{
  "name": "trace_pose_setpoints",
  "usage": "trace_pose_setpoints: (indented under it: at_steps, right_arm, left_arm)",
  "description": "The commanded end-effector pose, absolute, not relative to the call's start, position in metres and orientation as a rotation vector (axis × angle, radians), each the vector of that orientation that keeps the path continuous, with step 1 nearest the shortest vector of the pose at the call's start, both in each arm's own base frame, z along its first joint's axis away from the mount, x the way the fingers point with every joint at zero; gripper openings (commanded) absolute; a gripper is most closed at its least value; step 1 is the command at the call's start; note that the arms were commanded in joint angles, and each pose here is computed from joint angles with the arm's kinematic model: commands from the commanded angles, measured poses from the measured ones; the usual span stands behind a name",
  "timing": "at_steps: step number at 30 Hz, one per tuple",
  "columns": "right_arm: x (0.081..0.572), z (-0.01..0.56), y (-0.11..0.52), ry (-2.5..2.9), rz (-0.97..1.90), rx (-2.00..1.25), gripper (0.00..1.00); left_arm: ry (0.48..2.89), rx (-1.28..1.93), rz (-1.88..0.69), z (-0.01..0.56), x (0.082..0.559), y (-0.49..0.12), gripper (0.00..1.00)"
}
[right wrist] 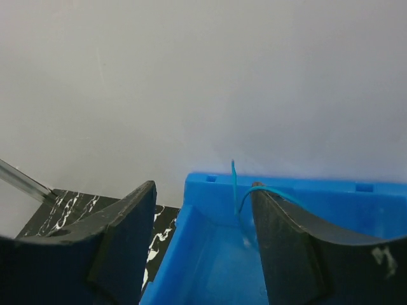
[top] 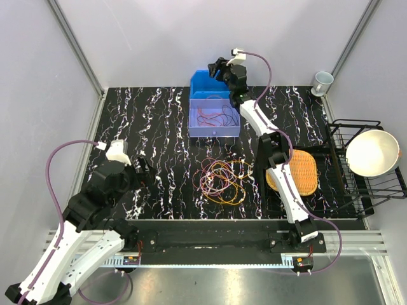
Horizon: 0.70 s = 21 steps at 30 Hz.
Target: Untangle the cables
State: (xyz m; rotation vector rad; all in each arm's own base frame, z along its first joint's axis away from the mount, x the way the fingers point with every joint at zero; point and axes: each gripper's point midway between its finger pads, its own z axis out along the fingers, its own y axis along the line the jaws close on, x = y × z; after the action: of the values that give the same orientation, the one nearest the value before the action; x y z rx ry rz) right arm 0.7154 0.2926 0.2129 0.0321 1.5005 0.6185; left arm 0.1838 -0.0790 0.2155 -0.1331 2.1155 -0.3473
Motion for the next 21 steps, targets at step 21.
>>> trace_pose_setpoints:
  at_steps: [21]
  right_arm:
    - [0.628,0.303,0.272,1.808,0.836,0.454,0.88]
  left_arm:
    - [2.042,-0.167,-0.340,0.228,0.190,-0.074,0.99]
